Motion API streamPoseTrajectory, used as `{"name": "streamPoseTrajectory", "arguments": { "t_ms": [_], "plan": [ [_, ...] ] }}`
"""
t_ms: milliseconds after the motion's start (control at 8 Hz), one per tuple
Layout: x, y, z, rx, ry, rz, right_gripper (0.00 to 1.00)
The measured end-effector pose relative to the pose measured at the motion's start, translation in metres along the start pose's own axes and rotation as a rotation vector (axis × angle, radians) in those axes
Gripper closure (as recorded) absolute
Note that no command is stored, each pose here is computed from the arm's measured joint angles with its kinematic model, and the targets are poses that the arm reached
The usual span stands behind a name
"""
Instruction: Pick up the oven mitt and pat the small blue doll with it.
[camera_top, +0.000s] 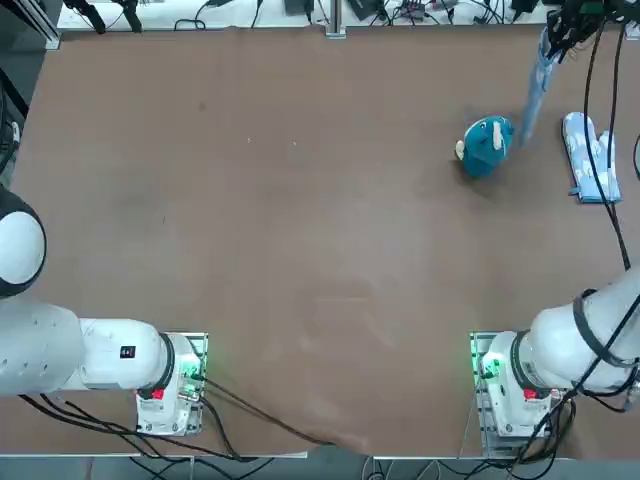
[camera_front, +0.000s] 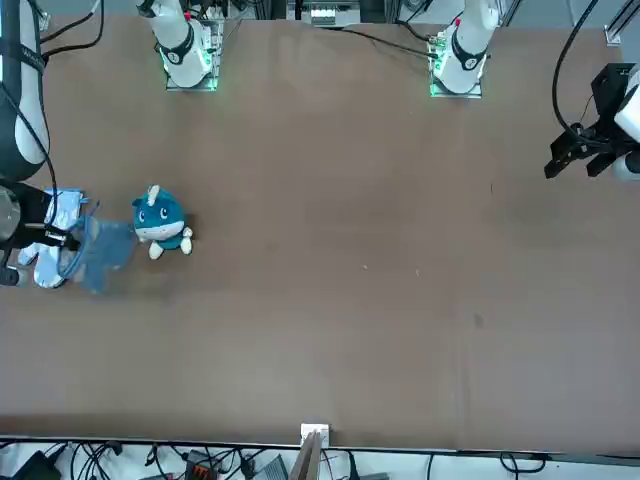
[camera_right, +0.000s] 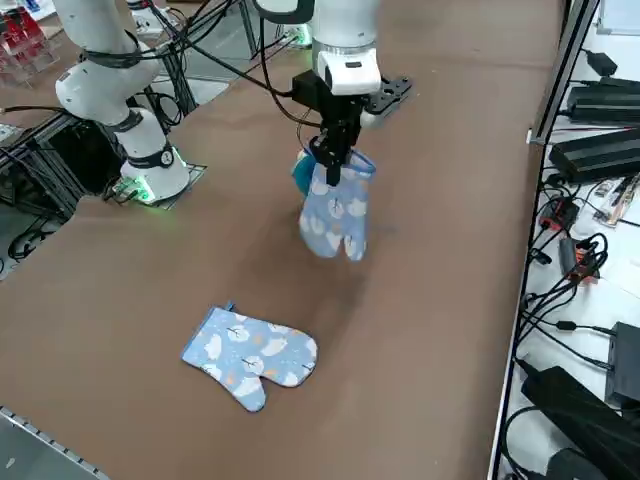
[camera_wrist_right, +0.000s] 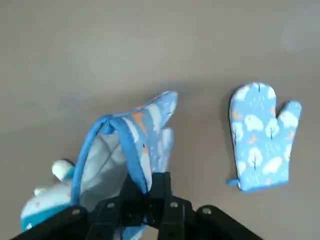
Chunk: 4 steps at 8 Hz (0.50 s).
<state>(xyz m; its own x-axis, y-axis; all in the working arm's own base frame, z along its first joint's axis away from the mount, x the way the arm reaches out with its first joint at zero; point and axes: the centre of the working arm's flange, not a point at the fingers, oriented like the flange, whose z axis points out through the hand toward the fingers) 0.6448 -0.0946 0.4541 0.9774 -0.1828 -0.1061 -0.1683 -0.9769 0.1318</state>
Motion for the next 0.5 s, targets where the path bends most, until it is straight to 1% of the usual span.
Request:
{"name": "streamPoseTrajectory", "arguments": {
  "t_ms": [250,375,500],
  "plan": [
    [-0.015,-0.012,0.003,-0.023,-0.117,-0.024,0.95],
    [-0.021,-0.022,0.005,-0.031,-0.159,-0.036,0.95],
    [-0.025,-0.031,0.006,-0.037,-0.182,-0.044,0.95]
  ]
}}
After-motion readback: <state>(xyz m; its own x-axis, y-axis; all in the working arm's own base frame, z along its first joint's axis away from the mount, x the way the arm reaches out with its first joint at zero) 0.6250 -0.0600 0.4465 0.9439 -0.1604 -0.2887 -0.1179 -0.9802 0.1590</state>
